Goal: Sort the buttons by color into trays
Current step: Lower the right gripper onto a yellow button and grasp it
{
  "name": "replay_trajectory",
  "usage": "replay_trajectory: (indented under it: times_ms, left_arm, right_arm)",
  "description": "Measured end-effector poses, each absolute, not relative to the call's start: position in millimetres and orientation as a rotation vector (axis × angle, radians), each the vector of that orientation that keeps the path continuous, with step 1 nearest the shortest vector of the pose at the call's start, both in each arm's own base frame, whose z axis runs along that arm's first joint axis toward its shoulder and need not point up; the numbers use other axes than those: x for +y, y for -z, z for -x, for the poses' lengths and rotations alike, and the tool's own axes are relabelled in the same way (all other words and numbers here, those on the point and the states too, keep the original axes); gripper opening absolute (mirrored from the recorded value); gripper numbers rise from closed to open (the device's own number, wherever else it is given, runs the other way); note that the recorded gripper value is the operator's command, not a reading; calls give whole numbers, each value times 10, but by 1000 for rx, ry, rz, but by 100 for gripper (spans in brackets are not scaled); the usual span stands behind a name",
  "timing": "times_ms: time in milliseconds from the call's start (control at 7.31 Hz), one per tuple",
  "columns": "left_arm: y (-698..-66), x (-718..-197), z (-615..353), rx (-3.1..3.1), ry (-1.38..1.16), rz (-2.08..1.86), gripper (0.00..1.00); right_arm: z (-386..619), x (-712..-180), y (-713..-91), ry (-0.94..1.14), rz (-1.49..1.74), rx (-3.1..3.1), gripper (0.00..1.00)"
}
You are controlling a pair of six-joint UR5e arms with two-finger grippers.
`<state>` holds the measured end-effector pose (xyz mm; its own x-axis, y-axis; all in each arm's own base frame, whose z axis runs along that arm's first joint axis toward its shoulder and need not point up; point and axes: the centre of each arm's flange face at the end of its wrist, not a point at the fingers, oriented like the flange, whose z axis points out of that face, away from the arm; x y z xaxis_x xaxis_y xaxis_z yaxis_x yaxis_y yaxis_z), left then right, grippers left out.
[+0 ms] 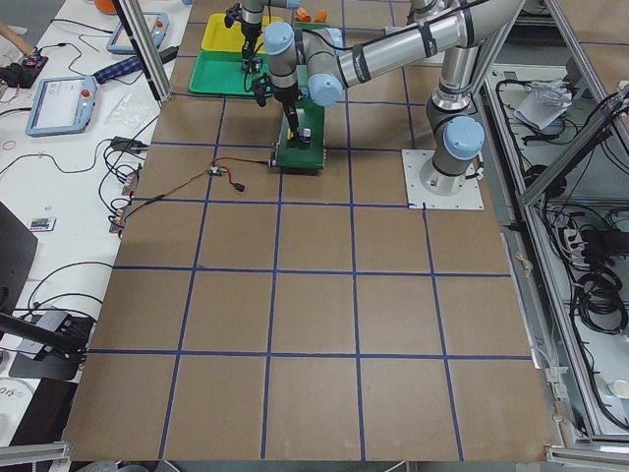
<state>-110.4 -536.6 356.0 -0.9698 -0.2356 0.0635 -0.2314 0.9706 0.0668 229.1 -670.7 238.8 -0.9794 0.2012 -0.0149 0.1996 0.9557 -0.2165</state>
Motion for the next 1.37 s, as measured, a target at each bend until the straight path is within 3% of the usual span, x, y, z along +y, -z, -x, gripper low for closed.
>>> replay_trajectory:
  times_ms: [411, 821, 1369]
  left_arm:
    - [-4561, -5238, 1511, -3141, 28, -93, 100]
    - [-4719, -5105, 1345, -3147, 66, -73, 100]
    - [-4810, -5076, 1280, -3163, 41, -76, 100]
  right_arm:
    - [-2207, -6345, -3150, -260, 329, -3105, 100]
    - [-2095, -5519, -3900, -59, 338, -3078, 100]
    - [-2645, -5182, -3597, 90, 193, -3126, 100]
